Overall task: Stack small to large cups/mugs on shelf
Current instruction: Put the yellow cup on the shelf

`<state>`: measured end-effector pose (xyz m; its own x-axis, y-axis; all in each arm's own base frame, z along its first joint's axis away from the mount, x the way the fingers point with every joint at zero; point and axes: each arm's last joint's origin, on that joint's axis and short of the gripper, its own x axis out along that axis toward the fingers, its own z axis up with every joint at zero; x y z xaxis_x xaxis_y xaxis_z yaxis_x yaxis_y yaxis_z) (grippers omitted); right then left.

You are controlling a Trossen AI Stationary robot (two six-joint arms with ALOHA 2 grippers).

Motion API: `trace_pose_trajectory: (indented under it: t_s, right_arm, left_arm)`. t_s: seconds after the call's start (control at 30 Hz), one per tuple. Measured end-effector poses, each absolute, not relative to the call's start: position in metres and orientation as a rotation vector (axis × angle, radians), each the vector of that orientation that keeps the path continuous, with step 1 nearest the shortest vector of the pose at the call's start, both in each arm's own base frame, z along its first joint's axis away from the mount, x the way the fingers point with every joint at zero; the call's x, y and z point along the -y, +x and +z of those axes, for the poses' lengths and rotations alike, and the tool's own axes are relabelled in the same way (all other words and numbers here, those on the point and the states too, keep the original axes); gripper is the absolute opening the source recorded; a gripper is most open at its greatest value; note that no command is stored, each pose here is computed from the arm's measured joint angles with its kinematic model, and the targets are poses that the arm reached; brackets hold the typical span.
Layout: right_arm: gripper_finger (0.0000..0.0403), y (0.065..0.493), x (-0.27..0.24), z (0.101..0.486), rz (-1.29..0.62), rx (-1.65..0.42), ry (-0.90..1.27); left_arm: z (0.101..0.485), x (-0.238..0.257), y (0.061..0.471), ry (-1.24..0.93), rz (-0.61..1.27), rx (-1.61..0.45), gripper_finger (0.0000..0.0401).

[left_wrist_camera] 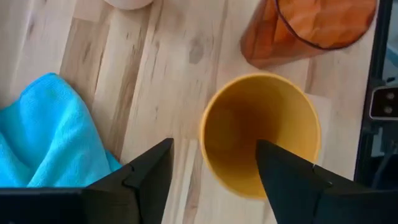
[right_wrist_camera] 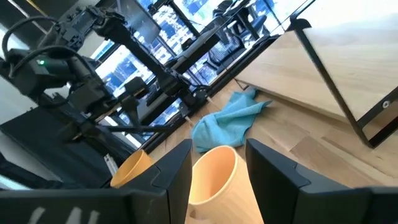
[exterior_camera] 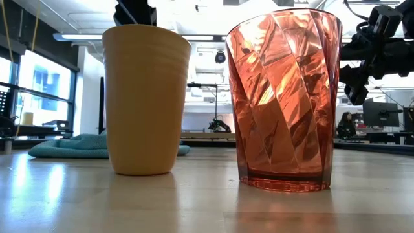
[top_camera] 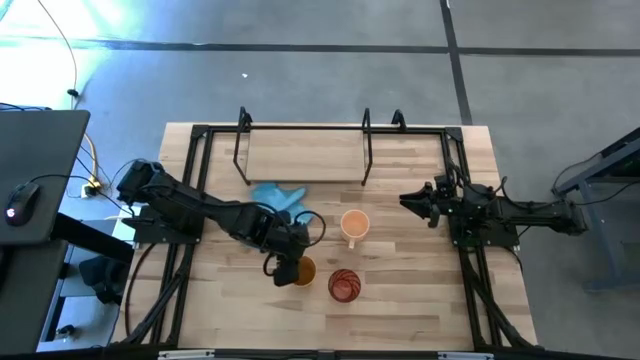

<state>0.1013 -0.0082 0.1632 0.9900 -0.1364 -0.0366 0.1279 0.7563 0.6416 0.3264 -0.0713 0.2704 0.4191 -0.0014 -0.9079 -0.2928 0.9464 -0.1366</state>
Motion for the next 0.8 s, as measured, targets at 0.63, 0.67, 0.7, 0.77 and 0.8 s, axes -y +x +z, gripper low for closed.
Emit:
trace_pose_trajectory:
  t_s: [0.63, 0.67, 0.7, 0.77, 0.8]
  right_arm:
    - [0.0140, 0.102, 0.007, 0.162, -0.115, -0.012, 0.706]
    - [0.0140, 0.102, 0.007, 0.162, -0.117, -0.015, 0.710]
    - [0.0140, 0.102, 0.007, 0.162, -0.112, -0.018, 0.718]
    - [0.0140, 0.102, 0.007, 0.161, -0.105, -0.026, 0.727]
    - [0.0140, 0.102, 0.007, 0.161, -0.103, -0.030, 0.729]
  left_arm:
    - [0.248, 0.069, 0.345, -0.323, 0.233, -1.133, 0.0189]
    - [0.247, 0.067, 0.344, -0.323, 0.241, -1.143, 0.0188]
    - [0.247, 0.067, 0.345, -0.324, 0.238, -1.137, 0.0187]
    - [0.245, 0.065, 0.347, -0.327, 0.245, -1.135, 0.0185]
    - [0.244, 0.064, 0.347, -0.326, 0.249, -1.144, 0.0183]
